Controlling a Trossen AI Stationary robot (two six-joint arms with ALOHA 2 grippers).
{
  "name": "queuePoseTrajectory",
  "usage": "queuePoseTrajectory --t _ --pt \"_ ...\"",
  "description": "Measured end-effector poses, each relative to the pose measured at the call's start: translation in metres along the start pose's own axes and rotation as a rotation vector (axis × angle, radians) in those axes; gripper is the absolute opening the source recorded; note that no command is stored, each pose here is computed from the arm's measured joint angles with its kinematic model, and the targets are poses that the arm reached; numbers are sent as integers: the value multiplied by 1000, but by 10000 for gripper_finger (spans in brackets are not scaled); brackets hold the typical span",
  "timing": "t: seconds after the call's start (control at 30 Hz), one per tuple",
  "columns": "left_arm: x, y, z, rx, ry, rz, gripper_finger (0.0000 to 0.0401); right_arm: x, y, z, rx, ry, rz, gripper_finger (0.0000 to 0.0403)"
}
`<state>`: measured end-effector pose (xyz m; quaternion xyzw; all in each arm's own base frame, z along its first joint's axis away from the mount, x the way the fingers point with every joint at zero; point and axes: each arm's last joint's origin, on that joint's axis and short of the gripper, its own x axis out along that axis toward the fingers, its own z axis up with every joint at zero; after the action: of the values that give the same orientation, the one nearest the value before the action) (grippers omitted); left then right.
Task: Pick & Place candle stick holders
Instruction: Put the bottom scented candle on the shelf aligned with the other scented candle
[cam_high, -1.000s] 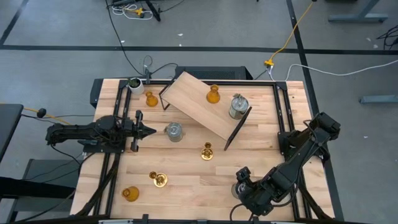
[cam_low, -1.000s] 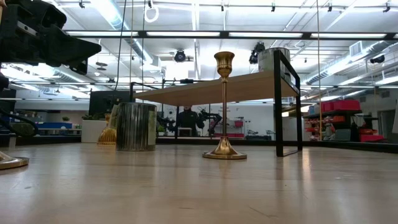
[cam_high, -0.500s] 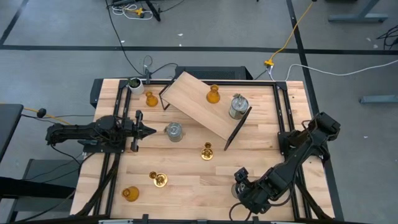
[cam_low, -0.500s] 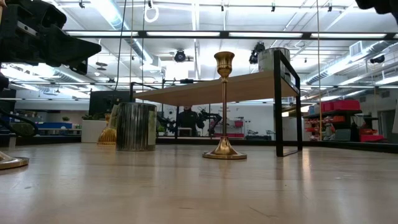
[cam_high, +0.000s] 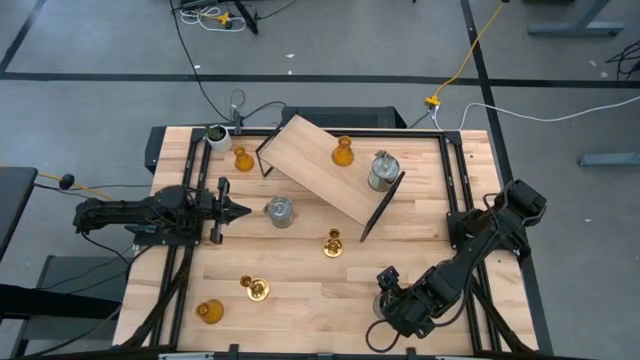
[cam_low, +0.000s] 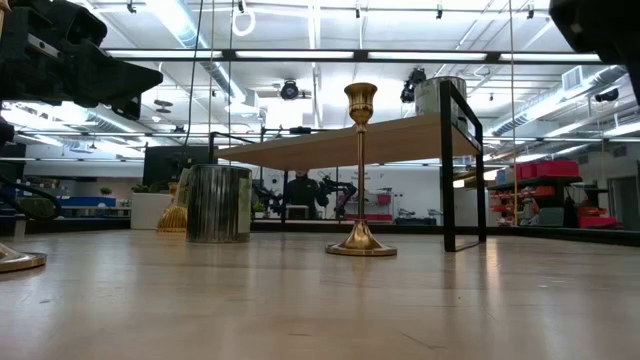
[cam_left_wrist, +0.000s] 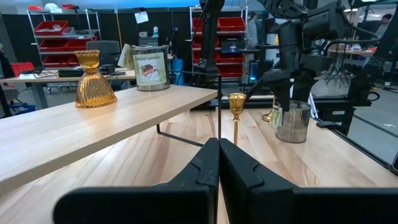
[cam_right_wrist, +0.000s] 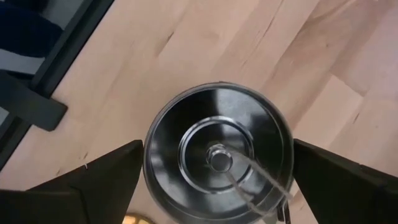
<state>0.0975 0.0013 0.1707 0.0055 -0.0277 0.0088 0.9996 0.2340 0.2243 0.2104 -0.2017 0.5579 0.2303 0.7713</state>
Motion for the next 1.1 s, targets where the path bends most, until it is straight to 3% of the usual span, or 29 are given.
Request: queuePoseTrajectory --t 0.53,0.83,1.1 --pt "0 0 0 0 0 0 12 11 0 -6 19 -11 2 400" --pt "0 0 0 0 0 0 12 11 0 -6 20 -12 4 368" --pt "0 0 0 0 0 0 12 10 0 -6 39 -12 5 367"
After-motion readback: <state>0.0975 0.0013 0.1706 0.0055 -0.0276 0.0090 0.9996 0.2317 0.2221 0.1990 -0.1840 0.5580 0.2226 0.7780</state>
